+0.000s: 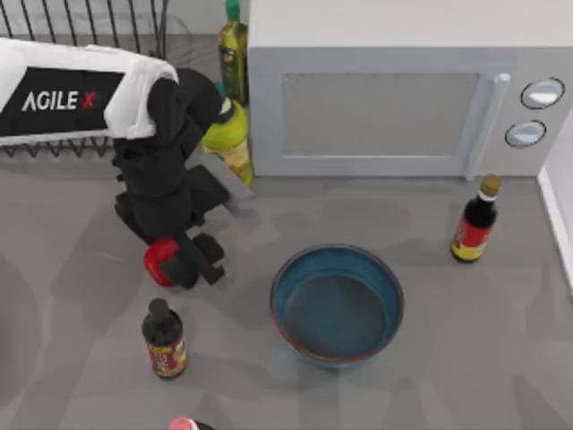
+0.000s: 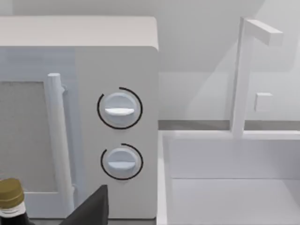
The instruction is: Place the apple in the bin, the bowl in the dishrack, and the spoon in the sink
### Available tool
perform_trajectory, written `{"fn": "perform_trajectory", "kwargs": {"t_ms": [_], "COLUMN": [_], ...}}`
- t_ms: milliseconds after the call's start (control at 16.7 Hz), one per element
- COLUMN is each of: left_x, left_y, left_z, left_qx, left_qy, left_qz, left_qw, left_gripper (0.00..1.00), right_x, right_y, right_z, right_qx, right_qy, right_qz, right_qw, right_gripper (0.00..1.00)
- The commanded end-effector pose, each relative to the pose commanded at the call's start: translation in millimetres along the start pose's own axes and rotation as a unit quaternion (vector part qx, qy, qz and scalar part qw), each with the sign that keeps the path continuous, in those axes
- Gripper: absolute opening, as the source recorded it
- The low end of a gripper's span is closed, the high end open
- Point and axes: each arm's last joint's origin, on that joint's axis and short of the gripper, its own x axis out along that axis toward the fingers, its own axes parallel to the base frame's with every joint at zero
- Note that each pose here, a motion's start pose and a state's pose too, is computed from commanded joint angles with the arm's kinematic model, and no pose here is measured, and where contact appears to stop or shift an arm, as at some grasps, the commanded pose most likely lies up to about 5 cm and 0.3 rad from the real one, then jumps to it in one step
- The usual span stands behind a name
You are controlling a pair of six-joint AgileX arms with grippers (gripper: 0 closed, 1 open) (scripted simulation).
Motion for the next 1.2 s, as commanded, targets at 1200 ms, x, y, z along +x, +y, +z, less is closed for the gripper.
{"fn": "perform_trajectory", "kwargs": {"t_ms": [1200], "left_x": [-55.7], "left_y": [-12.5], "left_z": [2.2], "left_qx": [0.012], "left_qy": [0.018], "left_qz": [-0.006], "left_qw": [1.000], "left_gripper": [0.00], "right_x": [0.0], "right_y": [0.0], "right_z": [0.0], "right_qx": [0.000], "right_qy": [0.000], "right_qz": [0.000], "right_qw": [1.000], "right_gripper": [1.00]}}
